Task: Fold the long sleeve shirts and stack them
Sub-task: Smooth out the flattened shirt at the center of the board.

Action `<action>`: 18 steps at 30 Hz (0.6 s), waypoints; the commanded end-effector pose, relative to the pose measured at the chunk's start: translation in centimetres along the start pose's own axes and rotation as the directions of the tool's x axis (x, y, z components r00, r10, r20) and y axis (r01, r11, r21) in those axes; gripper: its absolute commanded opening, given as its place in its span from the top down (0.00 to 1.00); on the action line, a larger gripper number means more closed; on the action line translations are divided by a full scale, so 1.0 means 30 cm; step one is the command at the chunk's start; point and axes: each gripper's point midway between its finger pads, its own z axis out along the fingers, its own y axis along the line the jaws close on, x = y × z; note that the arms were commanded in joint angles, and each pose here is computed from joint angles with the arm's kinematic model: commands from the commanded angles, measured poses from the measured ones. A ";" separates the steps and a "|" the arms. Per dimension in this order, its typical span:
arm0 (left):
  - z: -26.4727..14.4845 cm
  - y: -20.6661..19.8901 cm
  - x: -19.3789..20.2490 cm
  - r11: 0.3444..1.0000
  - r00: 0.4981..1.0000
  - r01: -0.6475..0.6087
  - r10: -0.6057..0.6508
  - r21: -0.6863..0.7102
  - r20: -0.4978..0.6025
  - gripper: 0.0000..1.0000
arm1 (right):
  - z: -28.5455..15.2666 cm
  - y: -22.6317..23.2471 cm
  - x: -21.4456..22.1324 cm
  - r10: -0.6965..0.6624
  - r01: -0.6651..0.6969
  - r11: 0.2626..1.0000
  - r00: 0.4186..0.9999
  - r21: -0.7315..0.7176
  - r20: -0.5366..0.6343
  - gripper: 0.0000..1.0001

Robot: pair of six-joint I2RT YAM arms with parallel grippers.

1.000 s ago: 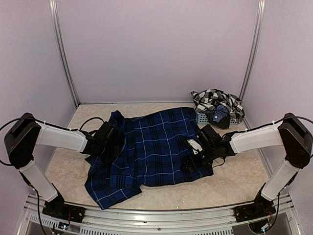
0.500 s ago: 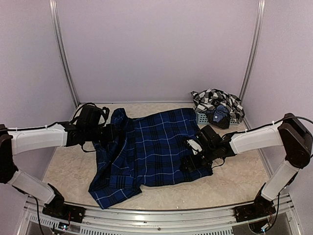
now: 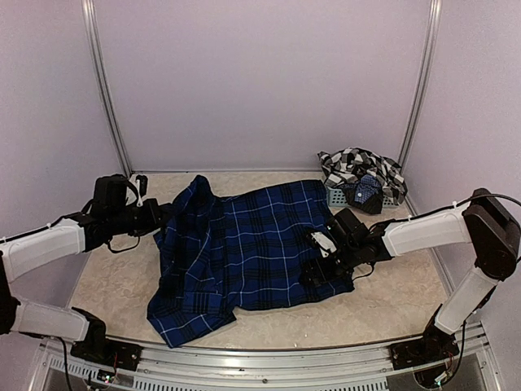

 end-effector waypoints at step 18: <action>0.016 0.115 -0.038 0.986 0.993 0.114 -0.116 0.125 0.008 1.00 | 0.044 -0.055 0.091 0.029 -0.021 0.997 0.995 0.080 -0.097 0.26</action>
